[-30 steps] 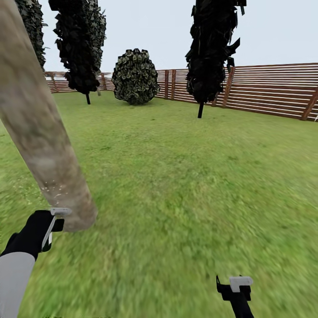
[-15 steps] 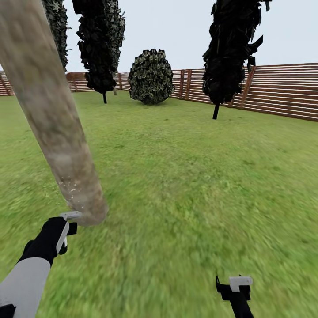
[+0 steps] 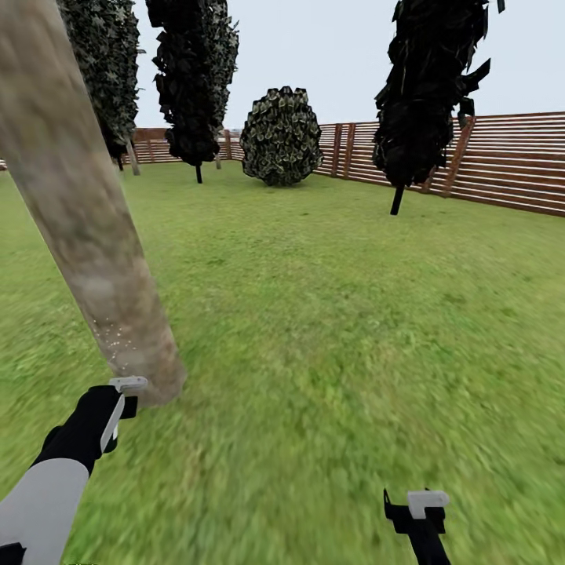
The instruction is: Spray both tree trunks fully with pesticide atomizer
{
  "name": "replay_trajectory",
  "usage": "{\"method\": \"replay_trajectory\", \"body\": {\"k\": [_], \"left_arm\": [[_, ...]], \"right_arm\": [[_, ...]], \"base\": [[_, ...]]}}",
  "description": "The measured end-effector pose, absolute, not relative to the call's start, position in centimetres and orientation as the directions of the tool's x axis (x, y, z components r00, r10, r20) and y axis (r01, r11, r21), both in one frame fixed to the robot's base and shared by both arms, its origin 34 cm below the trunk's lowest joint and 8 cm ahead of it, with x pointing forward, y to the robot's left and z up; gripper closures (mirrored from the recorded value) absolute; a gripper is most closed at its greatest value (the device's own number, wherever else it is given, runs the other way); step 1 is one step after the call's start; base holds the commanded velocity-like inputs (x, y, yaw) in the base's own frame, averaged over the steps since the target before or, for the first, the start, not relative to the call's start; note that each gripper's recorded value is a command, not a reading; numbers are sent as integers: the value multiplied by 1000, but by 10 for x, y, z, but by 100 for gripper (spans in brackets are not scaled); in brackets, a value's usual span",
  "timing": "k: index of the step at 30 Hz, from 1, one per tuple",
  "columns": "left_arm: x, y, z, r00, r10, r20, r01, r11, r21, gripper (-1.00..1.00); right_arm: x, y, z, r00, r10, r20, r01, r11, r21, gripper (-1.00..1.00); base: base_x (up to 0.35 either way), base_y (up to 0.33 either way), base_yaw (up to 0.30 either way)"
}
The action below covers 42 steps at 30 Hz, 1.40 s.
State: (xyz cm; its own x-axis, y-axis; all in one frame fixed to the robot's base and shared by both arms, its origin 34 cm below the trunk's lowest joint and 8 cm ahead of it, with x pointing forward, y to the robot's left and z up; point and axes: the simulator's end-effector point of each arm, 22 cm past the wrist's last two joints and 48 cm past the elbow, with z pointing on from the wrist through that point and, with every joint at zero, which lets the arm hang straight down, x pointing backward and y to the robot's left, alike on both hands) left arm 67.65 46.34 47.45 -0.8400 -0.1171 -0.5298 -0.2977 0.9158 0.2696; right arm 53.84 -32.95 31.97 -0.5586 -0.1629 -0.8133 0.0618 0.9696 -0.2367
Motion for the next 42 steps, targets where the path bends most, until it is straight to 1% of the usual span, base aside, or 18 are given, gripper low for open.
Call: {"method": "replay_trajectory", "body": {"k": [5,18,42], "left_arm": [[678,456,473,-841,-113,-529,-290,920,264,100],[678,454,472,-841,-113,-529,-288,921,261,100],[671,468,471,-843,-122,-523,-304,912,277,100]], "right_arm": [[538,-329,319,-559,-163,-813,61,970,-236,-100],[538,-329,319,-559,-163,-813,61,970,-236,-100],[538,-329,320,-559,-163,-813,59,970,-235,-100]], "base": [[102,-259,249],[27,-282,38],[138,-272,263]]}}
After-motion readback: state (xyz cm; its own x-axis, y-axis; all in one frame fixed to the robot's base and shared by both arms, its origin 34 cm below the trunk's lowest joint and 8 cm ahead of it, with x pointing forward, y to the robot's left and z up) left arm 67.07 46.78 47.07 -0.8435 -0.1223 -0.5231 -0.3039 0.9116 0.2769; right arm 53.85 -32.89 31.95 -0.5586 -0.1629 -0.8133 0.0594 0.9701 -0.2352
